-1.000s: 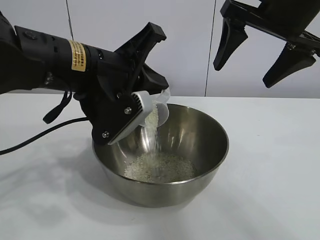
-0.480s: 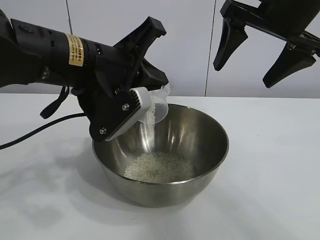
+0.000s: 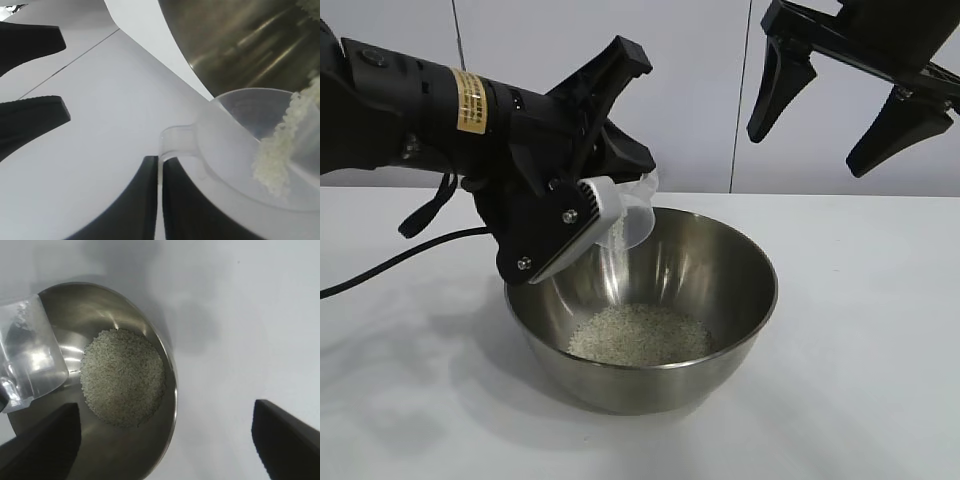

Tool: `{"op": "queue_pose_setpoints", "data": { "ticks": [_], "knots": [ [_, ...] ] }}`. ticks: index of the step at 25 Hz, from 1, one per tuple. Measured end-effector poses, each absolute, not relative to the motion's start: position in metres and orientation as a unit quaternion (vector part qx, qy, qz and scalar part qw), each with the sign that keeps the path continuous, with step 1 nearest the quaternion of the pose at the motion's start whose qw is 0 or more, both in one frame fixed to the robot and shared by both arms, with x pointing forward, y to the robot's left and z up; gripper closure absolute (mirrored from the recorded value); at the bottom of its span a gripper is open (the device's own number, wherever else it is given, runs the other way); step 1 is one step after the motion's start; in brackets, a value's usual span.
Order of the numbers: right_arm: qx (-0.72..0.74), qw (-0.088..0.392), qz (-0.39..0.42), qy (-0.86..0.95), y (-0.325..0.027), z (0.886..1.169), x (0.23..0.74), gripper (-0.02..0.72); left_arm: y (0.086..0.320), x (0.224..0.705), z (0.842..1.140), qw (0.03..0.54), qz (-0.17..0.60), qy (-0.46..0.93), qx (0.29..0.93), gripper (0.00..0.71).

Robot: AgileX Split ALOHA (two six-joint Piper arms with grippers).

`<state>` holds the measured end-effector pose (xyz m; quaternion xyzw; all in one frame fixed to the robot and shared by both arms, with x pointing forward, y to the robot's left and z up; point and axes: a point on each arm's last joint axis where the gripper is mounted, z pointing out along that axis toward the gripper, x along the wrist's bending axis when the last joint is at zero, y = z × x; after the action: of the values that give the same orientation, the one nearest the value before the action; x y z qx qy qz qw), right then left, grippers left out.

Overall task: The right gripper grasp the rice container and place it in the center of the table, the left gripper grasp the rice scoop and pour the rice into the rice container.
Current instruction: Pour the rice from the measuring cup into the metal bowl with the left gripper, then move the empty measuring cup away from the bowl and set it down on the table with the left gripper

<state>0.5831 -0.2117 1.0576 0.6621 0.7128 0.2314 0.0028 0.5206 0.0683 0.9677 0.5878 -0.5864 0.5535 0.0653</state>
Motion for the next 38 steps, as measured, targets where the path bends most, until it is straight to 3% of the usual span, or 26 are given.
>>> {"op": "queue_pose_setpoints", "data": {
  "ticks": [9,17,33,38],
  "knots": [
    [0.662,0.003,0.231,0.713,-0.212,1.058,0.583,0.061,0.062,0.527,0.979,0.046,0.558,-0.614,0.556,0.698],
    [0.662,0.003,0.231,0.713,-0.212,1.058,0.583,0.061,0.066,0.523,0.971,0.071,0.553,-0.581,0.593,0.698],
    [0.662,0.004,0.231,0.713,-0.212,1.058,0.583,0.061,0.082,0.494,0.95,0.298,0.543,-0.325,0.714,0.698],
    [0.662,0.005,0.233,0.713,-0.212,1.058,0.584,0.061,0.09,0.498,0.972,0.416,0.556,-0.13,0.708,0.698]
  ]
}}
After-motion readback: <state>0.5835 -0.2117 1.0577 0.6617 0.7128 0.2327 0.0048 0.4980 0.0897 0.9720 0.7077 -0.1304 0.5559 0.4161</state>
